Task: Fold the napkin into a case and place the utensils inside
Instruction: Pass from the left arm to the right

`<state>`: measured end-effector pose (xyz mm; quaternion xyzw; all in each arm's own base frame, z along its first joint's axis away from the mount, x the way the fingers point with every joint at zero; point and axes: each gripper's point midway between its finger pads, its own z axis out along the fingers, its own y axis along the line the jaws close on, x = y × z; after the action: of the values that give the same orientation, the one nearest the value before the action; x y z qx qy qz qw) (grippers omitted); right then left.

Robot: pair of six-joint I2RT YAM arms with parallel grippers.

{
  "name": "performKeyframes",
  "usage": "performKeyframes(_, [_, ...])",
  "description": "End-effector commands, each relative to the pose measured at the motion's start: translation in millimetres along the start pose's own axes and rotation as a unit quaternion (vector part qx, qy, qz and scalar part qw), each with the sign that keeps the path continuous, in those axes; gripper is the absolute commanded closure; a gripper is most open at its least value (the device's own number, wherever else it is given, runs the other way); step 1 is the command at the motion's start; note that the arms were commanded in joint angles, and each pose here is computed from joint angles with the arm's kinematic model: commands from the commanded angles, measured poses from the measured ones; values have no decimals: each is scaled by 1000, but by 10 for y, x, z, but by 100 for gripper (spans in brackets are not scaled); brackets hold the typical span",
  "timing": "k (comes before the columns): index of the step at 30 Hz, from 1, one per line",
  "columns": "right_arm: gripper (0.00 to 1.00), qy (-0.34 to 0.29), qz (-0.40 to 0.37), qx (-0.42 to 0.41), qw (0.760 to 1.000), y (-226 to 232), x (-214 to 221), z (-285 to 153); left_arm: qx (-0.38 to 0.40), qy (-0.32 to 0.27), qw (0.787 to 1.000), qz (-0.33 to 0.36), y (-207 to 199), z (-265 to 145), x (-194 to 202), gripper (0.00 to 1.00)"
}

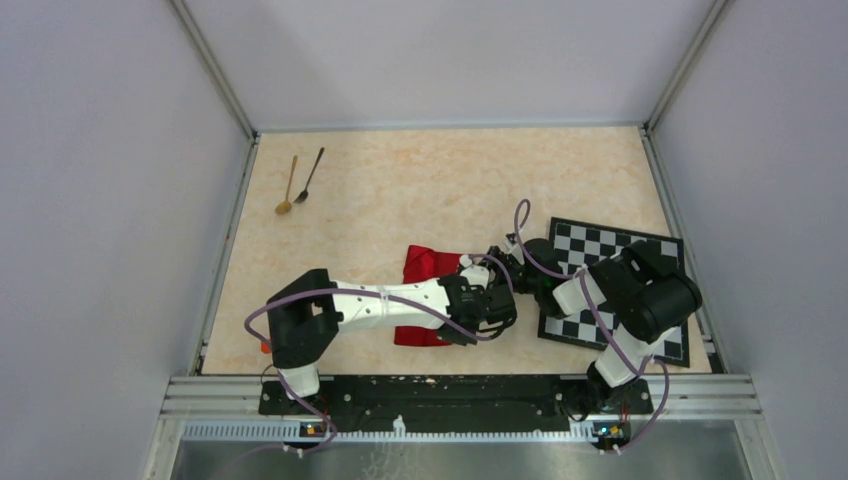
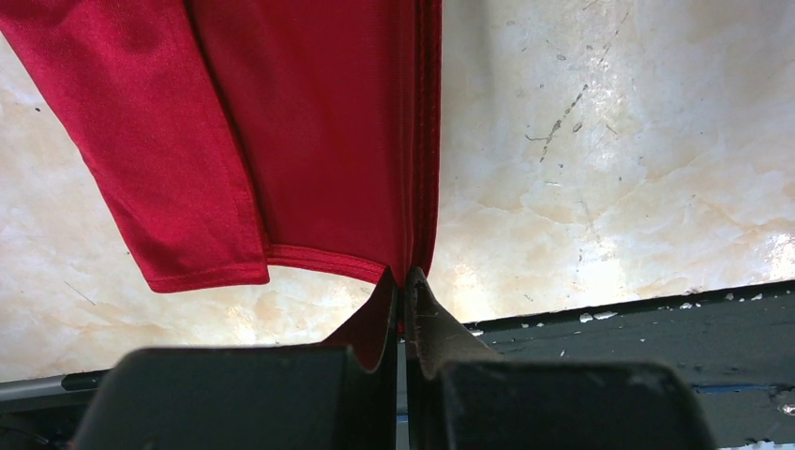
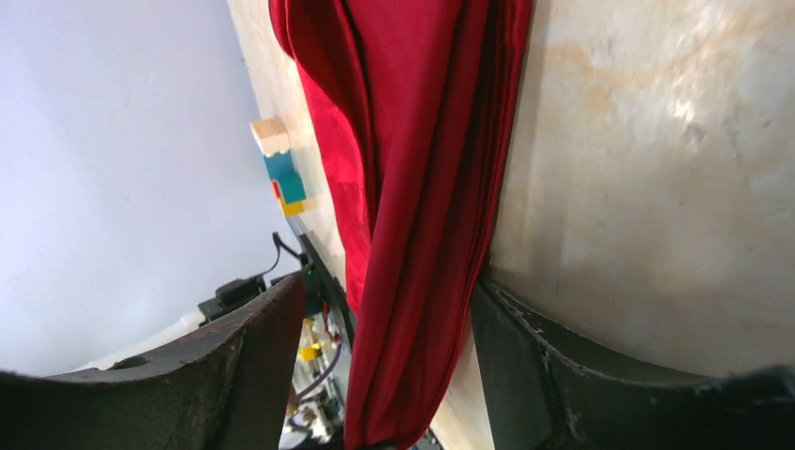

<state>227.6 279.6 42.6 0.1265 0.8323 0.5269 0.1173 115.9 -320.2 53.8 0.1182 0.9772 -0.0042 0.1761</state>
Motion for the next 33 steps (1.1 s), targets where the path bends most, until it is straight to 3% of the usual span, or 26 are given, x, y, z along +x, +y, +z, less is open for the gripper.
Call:
performKeyframes(1, [37,-34,-31,8,999,19,-172,84,23,-17,1000,-9,-21,-135,-100,100])
performKeyframes(6, [46,-46,-48,11,998,35,-267,137,26,-15,1000,-8,-28,-131,-90,100])
performKeyframes(17, [78,-81,-94,35,992,57,-503,204,37,-6,999,-10,-31,-82,-15,100])
performKeyframes(20, [97,-84,-113,36,989,68,-537,211,54,-4,999,-7,-103,-88,-22,100])
performKeyframes(24, [100,-85,-147,32,985,106,-580,232,120,-6,993,-12,-288,-235,-132,50])
performKeyframes(27, [100,-77,-172,28,982,153,-587,243,197,-12,980,-34,-299,-446,-327,39])
performKeyframes(30, [100,-69,-185,32,980,165,-592,251,270,-38,959,-79,-83,-652,-638,38])
performKeyframes(33, [100,-60,-195,43,978,142,-597,262,329,-80,930,-145,257,-677,-983,60])
